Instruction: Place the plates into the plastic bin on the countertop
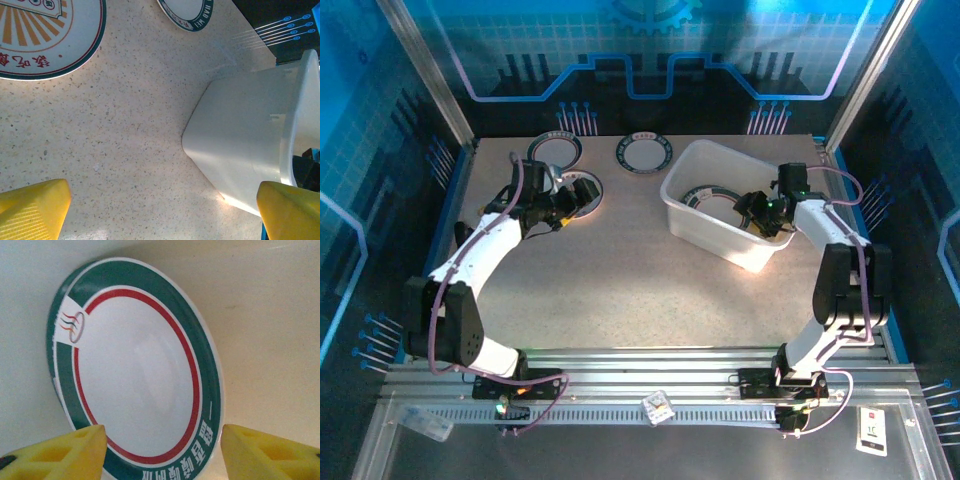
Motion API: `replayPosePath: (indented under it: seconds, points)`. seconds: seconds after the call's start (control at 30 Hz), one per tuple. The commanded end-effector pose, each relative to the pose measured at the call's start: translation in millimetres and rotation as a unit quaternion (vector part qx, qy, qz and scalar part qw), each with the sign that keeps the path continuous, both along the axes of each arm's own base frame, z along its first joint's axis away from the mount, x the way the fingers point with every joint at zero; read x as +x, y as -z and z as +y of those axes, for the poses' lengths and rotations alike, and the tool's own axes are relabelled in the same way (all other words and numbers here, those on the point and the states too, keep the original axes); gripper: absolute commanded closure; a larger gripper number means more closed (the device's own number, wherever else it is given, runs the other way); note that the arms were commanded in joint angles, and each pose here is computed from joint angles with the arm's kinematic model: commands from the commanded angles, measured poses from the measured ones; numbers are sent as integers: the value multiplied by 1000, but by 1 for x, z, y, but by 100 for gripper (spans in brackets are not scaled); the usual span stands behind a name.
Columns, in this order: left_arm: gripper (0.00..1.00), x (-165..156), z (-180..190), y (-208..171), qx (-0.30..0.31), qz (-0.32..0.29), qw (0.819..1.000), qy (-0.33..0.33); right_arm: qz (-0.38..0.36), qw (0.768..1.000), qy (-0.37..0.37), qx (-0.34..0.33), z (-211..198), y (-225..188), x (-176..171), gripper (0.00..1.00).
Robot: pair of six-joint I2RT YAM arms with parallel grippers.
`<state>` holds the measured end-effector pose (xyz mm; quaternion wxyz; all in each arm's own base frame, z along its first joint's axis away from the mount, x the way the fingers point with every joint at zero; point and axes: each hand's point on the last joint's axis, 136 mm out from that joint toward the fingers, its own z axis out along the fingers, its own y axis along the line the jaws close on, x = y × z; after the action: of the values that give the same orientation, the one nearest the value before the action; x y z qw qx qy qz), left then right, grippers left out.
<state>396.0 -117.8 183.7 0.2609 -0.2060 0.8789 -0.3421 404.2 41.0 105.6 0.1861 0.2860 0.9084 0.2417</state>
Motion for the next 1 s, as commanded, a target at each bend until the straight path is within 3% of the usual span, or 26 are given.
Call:
replayPosePath:
  seconds: [0.0,0.27,0.63,0.8,0.97]
  points:
    - [3,-12,11,-3,23,-2,1000,-9,-21,1000,-6,-19,2,-24,-2,28]
    - [3,-27,19,-3,39,5,999,-19,-34,999,-1,-41,-1,-43,-16,11]
    - [2,-29,57,26,44,55,994,-80,-97,991,-18,-92,-2,-102,-46,9]
    - [2,-12,75,48,23,84,989,-120,-127,986,-16,-108,-2,-118,-65,10]
    - [2,12,89,61,40,93,985,-140,-141,984,-17,-109,3,-126,-78,12]
